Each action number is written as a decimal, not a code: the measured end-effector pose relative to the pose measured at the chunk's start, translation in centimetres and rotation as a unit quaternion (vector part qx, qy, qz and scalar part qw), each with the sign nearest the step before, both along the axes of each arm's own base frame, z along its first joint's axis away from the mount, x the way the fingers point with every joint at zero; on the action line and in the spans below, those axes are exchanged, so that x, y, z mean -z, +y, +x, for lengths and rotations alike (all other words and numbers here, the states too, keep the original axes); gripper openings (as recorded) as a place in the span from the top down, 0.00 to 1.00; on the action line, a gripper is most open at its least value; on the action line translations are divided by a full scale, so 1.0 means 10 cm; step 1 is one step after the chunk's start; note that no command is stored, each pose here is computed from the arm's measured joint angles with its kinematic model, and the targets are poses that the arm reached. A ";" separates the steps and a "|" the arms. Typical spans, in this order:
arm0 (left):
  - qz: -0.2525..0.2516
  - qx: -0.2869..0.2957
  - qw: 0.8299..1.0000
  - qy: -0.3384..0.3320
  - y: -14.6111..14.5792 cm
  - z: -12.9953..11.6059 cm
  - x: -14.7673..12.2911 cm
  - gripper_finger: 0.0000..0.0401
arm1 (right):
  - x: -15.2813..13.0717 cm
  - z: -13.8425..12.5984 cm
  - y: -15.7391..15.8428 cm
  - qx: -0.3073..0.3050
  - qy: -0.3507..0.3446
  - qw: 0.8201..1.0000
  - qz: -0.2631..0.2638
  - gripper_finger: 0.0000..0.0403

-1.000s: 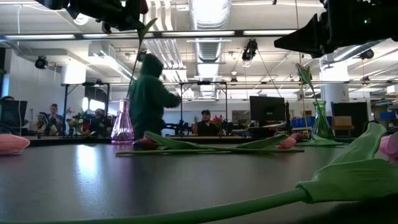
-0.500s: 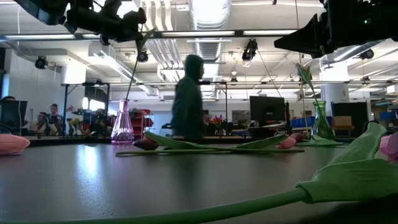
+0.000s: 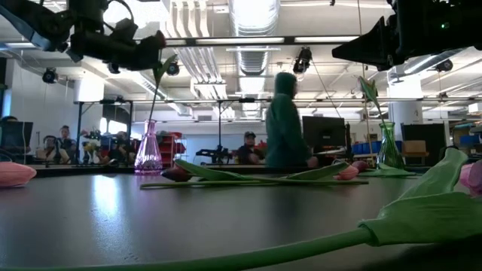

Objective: Sort flowers into vase by color
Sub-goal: Put the red flower into the violet vase

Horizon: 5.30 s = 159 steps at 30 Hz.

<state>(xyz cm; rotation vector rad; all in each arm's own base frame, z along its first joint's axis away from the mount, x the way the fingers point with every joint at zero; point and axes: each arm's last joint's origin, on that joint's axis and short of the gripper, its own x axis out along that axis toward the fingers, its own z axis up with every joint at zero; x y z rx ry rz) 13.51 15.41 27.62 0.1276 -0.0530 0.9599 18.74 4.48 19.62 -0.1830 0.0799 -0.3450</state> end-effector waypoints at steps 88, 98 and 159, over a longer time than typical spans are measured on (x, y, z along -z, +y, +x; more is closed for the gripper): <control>-0.009 0.361 0.932 0.004 -1.31 0.01 1.03 1.00 | -0.06 0.79 0.27 -0.018 0.102 0.995 0.005 0.97; -0.045 0.361 0.931 0.032 -1.30 0.07 1.13 1.00 | 0.02 1.24 0.43 0.015 0.189 0.979 0.073 0.92; -0.045 0.363 0.929 0.063 -1.29 0.17 1.22 1.00 | 0.41 2.41 -0.31 0.061 0.435 0.843 0.310 0.53</control>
